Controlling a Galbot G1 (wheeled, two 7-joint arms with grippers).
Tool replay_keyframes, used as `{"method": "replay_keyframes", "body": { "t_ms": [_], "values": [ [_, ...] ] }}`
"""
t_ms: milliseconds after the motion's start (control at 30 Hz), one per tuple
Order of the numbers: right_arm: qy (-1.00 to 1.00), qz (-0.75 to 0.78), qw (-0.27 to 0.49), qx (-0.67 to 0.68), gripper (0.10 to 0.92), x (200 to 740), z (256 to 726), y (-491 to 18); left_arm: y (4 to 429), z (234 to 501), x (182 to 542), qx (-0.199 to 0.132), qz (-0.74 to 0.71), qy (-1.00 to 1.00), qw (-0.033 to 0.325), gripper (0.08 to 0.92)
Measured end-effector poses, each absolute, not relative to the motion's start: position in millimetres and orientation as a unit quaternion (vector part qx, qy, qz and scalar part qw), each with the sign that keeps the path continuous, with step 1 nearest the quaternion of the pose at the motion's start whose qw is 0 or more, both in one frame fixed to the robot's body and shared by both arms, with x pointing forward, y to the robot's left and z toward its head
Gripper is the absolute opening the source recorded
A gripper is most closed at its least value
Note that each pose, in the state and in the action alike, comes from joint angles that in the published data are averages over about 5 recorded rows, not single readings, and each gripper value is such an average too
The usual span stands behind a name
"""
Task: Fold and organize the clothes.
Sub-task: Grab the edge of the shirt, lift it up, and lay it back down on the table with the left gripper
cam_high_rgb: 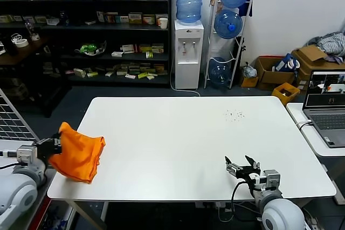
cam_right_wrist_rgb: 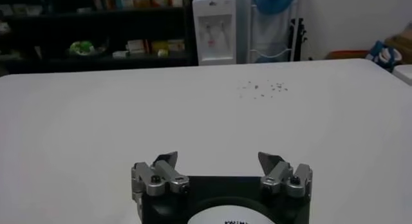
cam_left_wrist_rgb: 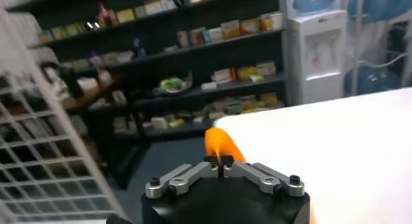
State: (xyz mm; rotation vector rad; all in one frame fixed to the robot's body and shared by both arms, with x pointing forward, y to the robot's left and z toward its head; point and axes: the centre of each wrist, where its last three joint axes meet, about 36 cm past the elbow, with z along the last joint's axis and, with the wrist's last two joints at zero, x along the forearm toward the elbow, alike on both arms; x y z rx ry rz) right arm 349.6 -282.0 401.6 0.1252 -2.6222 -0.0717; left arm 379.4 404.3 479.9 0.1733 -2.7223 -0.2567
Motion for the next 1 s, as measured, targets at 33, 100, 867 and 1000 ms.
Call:
{"method": "replay_keyframes", "body": {
  "t_ms": [33,100,867,1000],
  "values": [
    [-0.966,-0.027,0.255,0.044,0.823,348.5,401.6,-282.0,394.2,480.1,378.5,0.057,-0.077,-0.974,0.204,0.099],
    [-0.965,-0.028,0.256,0.039,0.823,345.9,401.1,-282.2,371.2,478.5,377.2,0.047,-0.040,-0.975,0.214,0.099],
    [-0.958,-0.031,0.286,0.004,0.823,324.5,389.1,-290.6,77.2,427.7,460.3,-0.081,0.225,-0.911,0.337,0.099],
    [-0.957,-0.031,0.287,0.004,0.823,326.0,388.3,-291.7,43.4,425.2,465.5,-0.093,0.227,-0.905,0.347,0.099]
  ]
}}
